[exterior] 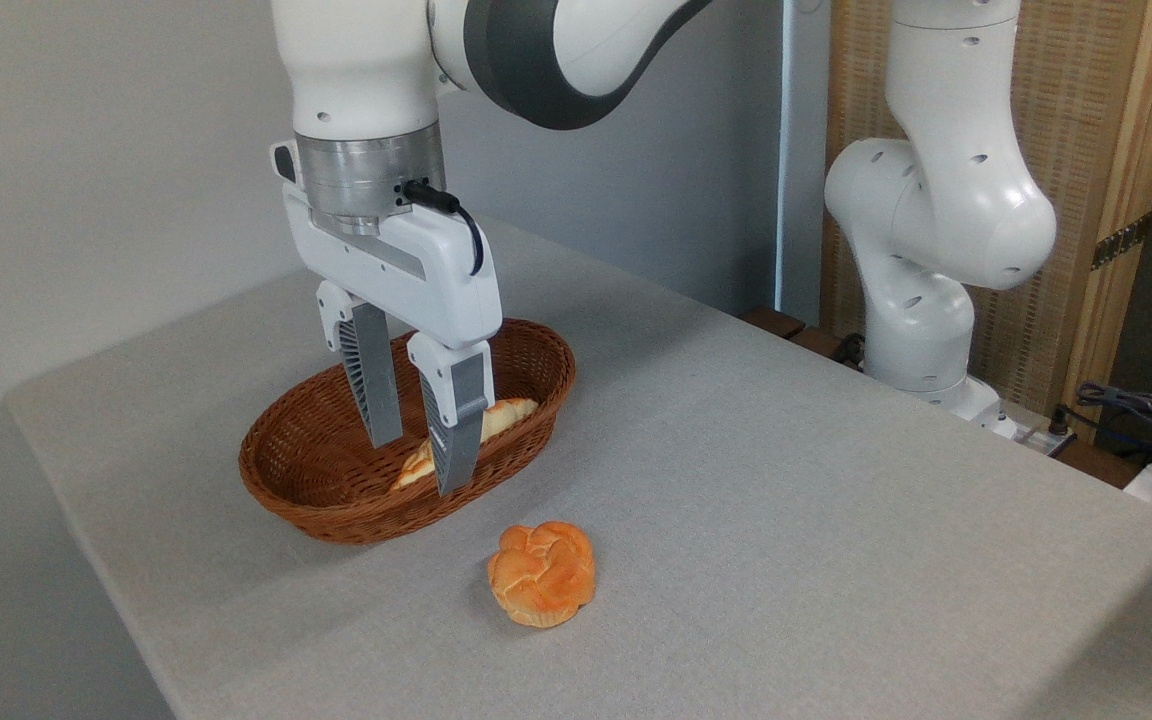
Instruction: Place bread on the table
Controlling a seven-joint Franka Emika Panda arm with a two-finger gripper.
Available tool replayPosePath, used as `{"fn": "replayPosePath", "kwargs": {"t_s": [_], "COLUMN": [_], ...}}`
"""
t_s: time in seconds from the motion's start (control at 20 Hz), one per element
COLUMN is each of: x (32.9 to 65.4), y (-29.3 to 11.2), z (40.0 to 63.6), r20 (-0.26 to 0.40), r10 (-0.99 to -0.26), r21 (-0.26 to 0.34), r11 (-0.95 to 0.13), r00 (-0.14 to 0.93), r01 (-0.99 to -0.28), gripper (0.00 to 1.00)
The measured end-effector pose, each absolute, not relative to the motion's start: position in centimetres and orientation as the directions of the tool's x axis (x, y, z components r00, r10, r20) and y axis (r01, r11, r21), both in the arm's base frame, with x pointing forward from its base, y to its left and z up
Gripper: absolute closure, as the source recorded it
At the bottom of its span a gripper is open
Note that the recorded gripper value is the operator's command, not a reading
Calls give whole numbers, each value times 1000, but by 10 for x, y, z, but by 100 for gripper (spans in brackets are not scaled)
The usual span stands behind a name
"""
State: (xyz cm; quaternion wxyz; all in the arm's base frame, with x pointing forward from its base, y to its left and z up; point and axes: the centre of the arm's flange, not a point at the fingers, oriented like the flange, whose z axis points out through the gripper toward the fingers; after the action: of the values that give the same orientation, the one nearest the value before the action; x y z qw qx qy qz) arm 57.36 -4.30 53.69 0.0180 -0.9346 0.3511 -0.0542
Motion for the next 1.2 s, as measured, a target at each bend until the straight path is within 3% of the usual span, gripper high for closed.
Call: {"fn": "replayPosePath", "kwargs": {"t_s": [0.25, 0.55, 1.2], "x": [574, 579, 580], "y": [-32, -33, -33], "z": [539, 554, 554], "r20": [111, 139, 140], "r10": [-631, -631, -629], "r21": [-50, -69, -63], "r11": [-775, -775, -777], "r00": [768, 763, 765], "r01": [-630, -628, -627], "gripper": [0, 0, 0]}}
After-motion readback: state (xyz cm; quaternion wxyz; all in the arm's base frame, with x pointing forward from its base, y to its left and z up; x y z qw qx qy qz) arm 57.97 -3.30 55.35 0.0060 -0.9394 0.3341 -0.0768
